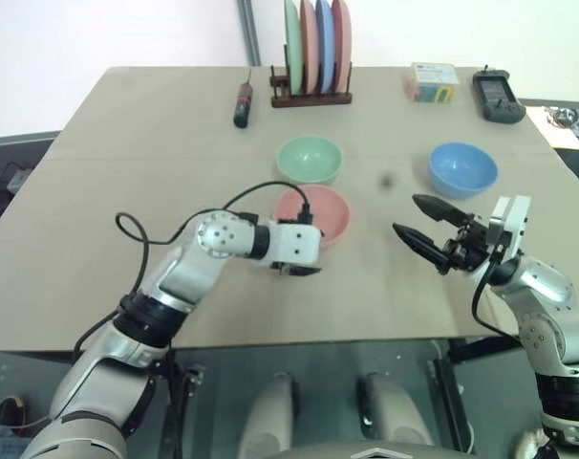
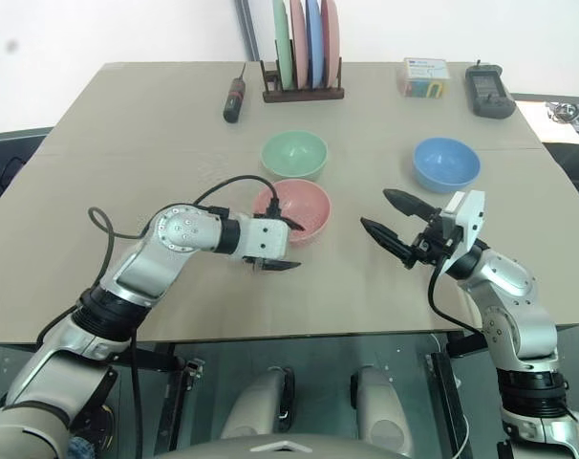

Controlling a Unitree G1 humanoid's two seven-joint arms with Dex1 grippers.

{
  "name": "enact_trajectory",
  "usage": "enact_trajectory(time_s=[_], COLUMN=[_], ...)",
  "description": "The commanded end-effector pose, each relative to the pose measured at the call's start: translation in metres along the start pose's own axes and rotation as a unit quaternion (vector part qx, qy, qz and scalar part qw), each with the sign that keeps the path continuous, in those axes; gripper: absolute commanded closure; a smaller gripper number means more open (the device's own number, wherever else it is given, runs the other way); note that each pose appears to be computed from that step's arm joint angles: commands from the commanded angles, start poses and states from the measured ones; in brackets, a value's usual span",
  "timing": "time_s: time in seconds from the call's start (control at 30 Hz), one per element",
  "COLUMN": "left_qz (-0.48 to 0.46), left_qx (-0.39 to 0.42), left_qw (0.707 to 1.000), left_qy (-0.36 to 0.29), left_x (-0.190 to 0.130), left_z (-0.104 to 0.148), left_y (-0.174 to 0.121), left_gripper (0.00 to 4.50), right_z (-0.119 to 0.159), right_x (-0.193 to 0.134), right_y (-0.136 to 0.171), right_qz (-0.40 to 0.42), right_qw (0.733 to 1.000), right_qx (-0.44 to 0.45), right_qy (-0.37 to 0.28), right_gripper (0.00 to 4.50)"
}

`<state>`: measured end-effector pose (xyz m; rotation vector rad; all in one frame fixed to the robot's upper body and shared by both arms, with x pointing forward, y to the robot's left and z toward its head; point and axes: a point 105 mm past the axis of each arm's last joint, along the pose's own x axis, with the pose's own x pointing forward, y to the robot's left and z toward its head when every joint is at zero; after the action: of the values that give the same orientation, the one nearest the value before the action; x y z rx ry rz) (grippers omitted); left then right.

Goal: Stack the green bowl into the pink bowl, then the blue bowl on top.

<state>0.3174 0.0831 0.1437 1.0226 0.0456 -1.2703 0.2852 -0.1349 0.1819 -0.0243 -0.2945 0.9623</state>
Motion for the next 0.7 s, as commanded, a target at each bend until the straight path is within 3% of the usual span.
enact_trajectory(time_s=[0.03,0.1,0.17,0.23,0.33,0.4,0.5,0.6,0.7], left_qz=[0.038,0.057,0.099,0.151,0.237,0.319,0.358,0.394,0.416], left_qx=[-0.025,-0.059,-0.095,-0.142,-0.206,-0.25,-0.288,-0.314,-0.335], left_qw=[0.998,0.994,0.987,0.974,0.943,0.906,0.875,0.846,0.828], left_qy=[-0.051,-0.072,-0.085,-0.097,-0.115,-0.124,-0.154,-0.172,-0.171], left_x=[-0.019,-0.031,-0.045,-0.061,-0.085,-0.108,-0.127,-0.141,-0.149], left_z=[0.019,0.021,0.018,0.011,-0.002,-0.012,-0.006,0.0,0.001], left_y=[0.009,0.012,0.019,0.027,0.036,0.045,0.04,0.029,0.012], left_gripper=[0.07,0.07,0.07,0.07,0.07,0.07,0.07,0.07,0.07], right_z=[0.013,0.011,-0.006,-0.021,-0.026,-0.023,-0.021,-0.028,-0.023], right_x=[0.005,0.005,0.003,0.0,0.007,0.023,0.046,0.07,0.097], right_y=[0.004,0.003,-0.004,-0.018,-0.036,-0.057,-0.071,-0.095,-0.1], right_qz=[0.018,0.019,0.012,-0.006,-0.016,-0.032,0.002,0.013,0.042], right_qw=[1.0,1.0,0.998,0.994,0.992,0.988,0.971,0.935,0.903], right_qx=[-0.017,-0.01,0.009,0.007,-0.015,-0.074,-0.184,-0.283,-0.366], right_qy=[-0.014,-0.003,0.061,0.11,0.127,0.134,0.155,0.211,0.222], right_gripper=[1.18,1.18,1.18,1.18,1.18,1.18,1.18,1.18,1.18])
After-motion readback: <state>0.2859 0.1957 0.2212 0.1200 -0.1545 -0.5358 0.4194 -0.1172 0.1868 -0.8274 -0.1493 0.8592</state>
